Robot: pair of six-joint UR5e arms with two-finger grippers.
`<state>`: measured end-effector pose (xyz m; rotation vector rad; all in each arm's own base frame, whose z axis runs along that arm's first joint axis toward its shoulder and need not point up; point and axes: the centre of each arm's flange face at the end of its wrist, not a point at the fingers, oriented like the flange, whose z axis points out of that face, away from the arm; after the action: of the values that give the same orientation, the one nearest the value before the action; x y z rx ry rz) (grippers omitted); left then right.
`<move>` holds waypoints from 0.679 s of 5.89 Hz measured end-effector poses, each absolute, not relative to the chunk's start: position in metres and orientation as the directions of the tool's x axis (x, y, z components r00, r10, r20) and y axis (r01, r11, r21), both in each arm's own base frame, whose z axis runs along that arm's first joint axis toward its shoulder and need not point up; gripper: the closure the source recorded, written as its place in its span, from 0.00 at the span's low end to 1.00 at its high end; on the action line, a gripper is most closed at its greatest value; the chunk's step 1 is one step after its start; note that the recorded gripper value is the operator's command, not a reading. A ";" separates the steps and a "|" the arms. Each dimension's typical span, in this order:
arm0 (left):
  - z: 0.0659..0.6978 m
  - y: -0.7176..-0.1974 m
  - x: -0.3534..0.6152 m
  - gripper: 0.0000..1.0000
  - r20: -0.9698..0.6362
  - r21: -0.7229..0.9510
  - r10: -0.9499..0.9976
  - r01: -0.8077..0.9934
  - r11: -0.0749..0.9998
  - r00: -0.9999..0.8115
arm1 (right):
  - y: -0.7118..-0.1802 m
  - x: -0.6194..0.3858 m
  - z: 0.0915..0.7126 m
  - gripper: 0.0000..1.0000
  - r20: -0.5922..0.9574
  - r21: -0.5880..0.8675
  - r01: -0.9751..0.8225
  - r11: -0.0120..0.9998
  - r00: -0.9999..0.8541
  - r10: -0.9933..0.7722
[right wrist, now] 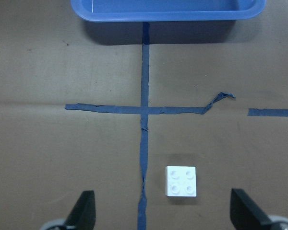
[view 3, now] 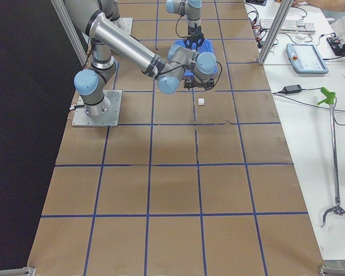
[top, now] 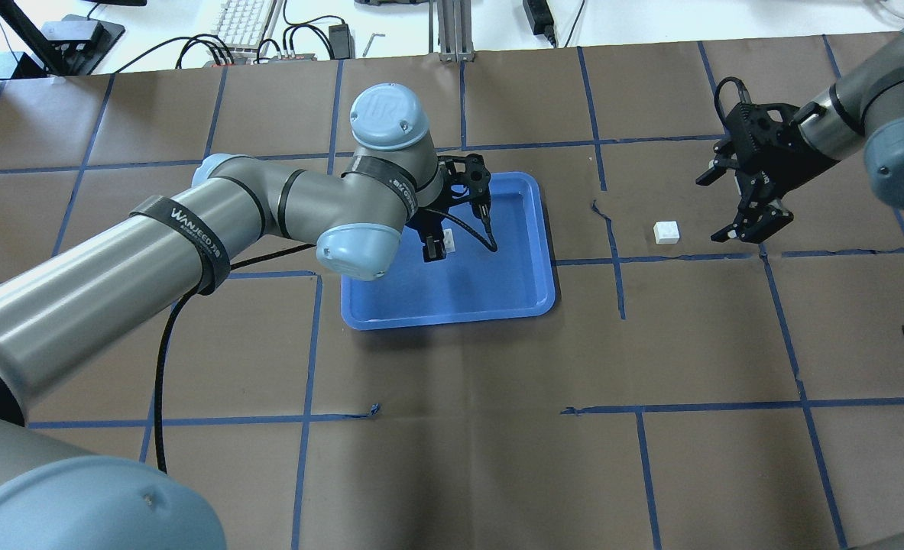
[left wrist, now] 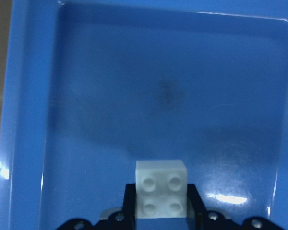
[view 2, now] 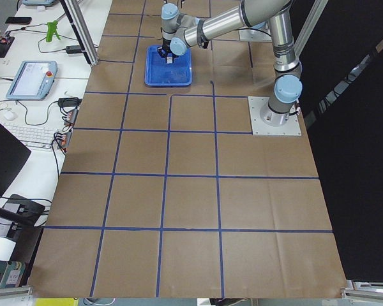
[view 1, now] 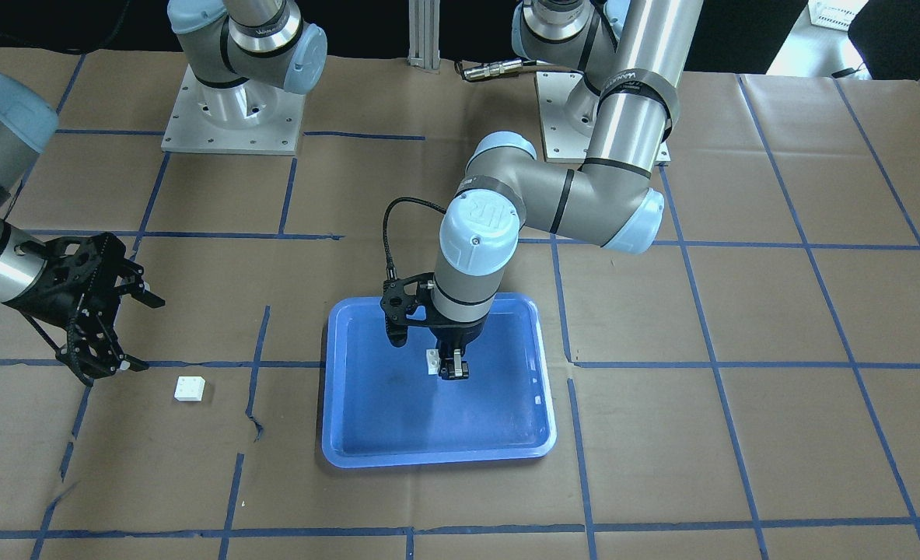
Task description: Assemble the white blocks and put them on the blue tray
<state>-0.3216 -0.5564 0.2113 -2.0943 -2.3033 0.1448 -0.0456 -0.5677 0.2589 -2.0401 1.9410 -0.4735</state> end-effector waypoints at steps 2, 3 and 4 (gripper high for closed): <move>0.189 -0.556 -0.321 0.43 -0.014 -0.067 0.997 0.995 0.076 -0.077 | -0.588 -0.054 0.194 0.00 0.083 -0.467 -0.877 -0.113 0.084 -0.993; 0.183 -0.556 -0.321 0.01 -0.006 -0.063 0.997 0.995 0.076 -0.076 | -0.594 -0.055 0.175 0.00 0.090 -0.485 -0.867 -0.117 0.083 -0.992; 0.180 -0.556 -0.321 0.01 -0.002 -0.060 0.997 0.995 0.076 -0.077 | -0.597 -0.056 0.162 0.02 0.088 -0.494 -0.862 -0.113 0.080 -0.993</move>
<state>-0.3211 -0.5557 0.1803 -2.1074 -2.2752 0.0707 -0.0560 -0.5971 0.1618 -2.0498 1.8471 -0.5865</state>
